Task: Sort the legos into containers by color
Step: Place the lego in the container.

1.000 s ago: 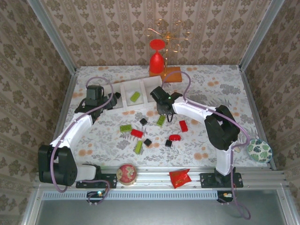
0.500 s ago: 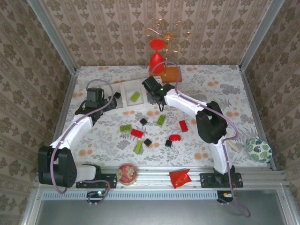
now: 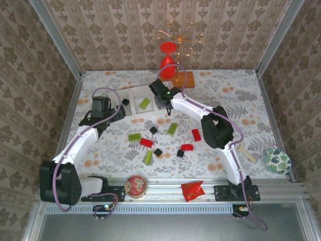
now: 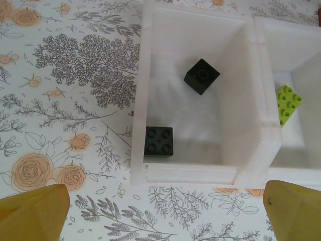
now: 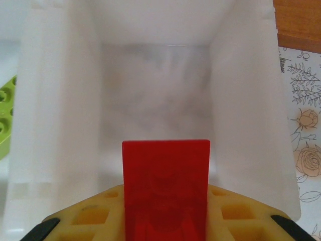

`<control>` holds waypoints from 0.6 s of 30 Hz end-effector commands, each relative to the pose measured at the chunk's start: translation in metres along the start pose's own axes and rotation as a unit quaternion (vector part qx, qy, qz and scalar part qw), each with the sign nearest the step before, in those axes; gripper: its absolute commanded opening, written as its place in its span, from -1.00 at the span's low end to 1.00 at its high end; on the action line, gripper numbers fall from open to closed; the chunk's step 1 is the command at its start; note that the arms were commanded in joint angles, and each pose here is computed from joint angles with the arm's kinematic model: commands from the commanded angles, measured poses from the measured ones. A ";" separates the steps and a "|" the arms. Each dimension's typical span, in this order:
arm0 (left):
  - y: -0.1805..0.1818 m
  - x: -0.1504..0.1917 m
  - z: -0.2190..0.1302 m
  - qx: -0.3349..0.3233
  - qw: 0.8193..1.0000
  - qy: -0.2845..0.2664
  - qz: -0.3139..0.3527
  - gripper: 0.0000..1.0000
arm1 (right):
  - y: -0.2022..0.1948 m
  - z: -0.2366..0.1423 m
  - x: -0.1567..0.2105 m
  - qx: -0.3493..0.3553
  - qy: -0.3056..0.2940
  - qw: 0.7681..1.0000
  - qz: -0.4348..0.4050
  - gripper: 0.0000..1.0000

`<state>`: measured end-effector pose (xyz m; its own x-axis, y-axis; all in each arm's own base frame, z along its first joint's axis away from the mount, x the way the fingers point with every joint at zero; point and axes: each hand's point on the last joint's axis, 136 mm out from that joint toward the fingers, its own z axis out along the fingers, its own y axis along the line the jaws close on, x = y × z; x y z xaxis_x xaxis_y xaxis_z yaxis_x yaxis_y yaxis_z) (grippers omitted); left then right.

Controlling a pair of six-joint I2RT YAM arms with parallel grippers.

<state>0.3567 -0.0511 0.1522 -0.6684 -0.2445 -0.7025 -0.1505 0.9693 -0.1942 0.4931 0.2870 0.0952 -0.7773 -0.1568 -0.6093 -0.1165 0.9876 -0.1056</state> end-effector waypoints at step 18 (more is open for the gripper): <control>0.002 0.021 -0.011 0.003 1.000 0.026 -0.008 1.00 | -0.004 -0.002 -0.003 -0.001 0.003 1.000 -0.001 -0.02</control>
<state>0.3458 -0.0528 0.1503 -0.6861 -0.2453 -0.6849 -0.1459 0.9687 -0.2008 0.4941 0.2853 0.0901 -0.7825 -0.1630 -0.6010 -0.1195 0.9865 -0.1120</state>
